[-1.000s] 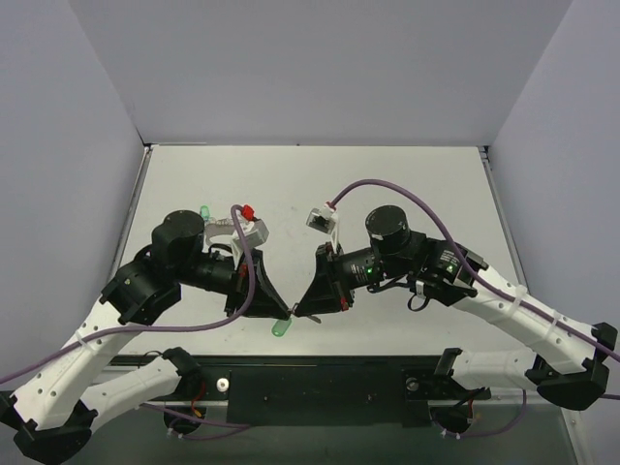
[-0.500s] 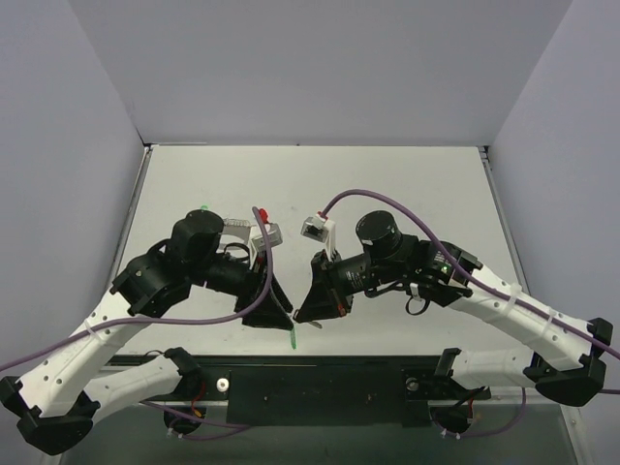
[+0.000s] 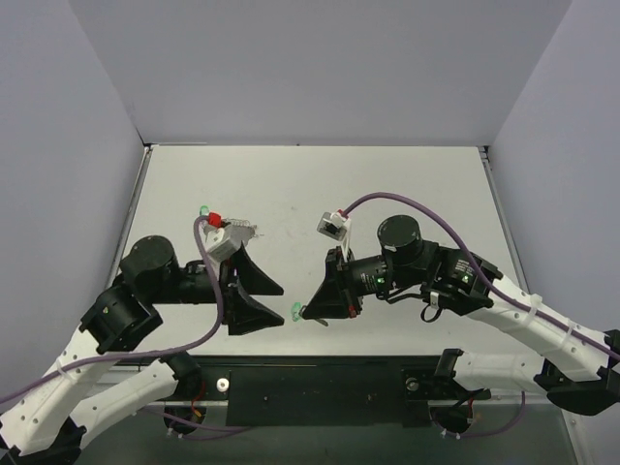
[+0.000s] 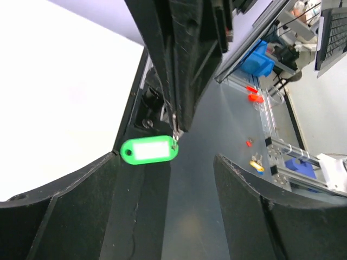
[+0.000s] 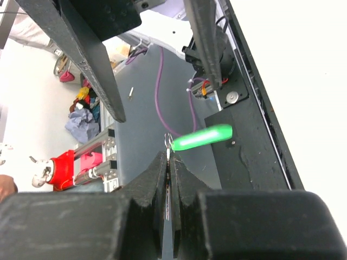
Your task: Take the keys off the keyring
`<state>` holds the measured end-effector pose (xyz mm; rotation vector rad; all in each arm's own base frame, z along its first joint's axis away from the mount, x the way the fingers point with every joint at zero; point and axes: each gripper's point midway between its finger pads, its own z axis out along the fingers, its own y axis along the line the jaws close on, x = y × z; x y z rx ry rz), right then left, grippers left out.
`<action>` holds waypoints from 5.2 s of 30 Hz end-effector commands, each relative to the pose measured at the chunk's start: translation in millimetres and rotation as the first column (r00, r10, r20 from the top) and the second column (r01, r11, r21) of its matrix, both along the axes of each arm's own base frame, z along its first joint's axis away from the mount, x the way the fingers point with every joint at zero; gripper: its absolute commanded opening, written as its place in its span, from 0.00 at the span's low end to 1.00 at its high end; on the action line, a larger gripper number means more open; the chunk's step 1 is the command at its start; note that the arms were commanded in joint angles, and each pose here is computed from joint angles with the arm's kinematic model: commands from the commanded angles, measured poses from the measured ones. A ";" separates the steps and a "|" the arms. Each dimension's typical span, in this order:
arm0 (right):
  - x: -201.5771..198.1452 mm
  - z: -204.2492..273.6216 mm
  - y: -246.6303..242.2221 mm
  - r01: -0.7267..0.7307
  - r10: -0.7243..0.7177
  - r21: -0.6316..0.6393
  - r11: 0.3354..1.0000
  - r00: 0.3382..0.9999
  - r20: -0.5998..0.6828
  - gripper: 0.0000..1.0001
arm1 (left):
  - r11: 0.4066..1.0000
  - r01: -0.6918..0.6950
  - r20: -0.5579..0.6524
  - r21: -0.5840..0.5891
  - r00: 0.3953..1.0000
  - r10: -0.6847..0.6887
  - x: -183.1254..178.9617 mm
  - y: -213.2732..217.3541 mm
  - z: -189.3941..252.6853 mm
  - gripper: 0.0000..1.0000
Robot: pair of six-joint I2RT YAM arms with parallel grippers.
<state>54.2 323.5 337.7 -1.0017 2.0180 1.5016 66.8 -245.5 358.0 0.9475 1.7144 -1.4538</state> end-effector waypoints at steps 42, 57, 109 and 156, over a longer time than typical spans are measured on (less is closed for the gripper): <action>33.8 93.9 24.0 0.243 -0.179 0.446 0.861 0.967 -0.182 0.00 | 0.780 -0.192 0.060 -0.596 0.958 0.282 19.5 25.8 72.3 0.49; 36.3 93.6 28.7 0.246 -0.178 0.443 0.862 0.966 -0.189 0.00 | 0.792 -0.178 0.053 -0.584 0.965 0.256 20.0 20.1 69.1 0.33; 52.3 34.5 5.4 0.442 -0.418 0.114 0.890 0.890 -0.184 0.00 | 0.942 -0.240 -0.003 -0.235 0.969 0.246 25.2 8.1 52.8 0.82; 8.6 95.2 52.1 0.071 0.082 0.486 0.871 0.954 -0.288 0.00 | 0.739 -0.341 0.003 -0.581 0.907 0.420 17.2 60.1 96.4 0.58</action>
